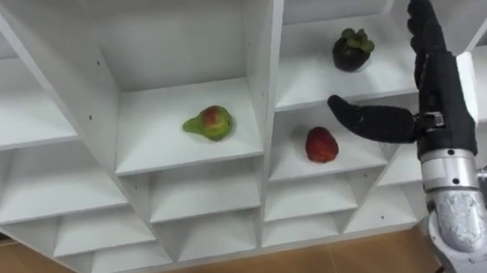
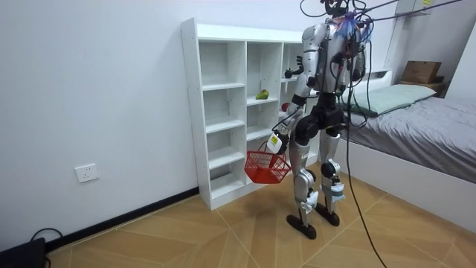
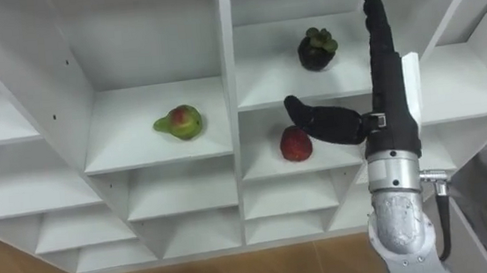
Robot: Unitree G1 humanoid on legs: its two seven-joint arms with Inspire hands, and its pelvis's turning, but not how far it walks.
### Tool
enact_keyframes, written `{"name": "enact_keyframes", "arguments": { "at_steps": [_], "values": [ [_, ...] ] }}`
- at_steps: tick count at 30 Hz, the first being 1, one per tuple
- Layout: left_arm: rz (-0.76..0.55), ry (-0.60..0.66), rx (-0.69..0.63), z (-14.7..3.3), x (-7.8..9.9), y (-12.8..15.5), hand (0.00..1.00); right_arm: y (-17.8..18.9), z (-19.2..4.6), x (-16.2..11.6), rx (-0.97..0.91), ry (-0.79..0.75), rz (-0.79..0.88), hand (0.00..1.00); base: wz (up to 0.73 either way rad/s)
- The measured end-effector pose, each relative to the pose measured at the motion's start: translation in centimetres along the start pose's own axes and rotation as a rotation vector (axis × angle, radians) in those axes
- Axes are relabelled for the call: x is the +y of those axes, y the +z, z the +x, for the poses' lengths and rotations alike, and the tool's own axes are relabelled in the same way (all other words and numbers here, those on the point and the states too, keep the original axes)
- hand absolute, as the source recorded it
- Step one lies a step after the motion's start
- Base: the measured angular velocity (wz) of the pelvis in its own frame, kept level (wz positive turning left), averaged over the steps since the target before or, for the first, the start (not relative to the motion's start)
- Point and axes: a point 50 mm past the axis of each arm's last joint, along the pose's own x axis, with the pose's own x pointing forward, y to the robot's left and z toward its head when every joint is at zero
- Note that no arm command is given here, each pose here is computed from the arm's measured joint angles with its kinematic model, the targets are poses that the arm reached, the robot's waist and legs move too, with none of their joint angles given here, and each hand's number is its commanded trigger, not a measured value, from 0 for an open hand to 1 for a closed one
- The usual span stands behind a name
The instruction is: Collect fruits from the closet
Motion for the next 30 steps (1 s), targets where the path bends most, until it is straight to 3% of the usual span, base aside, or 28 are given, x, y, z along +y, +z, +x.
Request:
{"name": "enact_keyframes", "arguments": {
  "at_steps": [9,20,30],
  "values": [
    [-0.002,0.001,-0.003,0.0,0.0,0.1,1.0,-0.1,1.3,-1.4,0.023,-0.022,0.096,0.0,0.03],
    [0.019,-0.038,-0.032,-0.2,-0.2,0.4,1.0,0.9,3.3,-2.8,-0.021,-0.042,0.059,0.0,0.0],
    [-0.004,-0.066,-0.046,-0.3,-0.1,0.6,1.0,-1.0,4.4,-3.1,0.068,-0.043,0.037,0.0,0.03]
  ]
}}
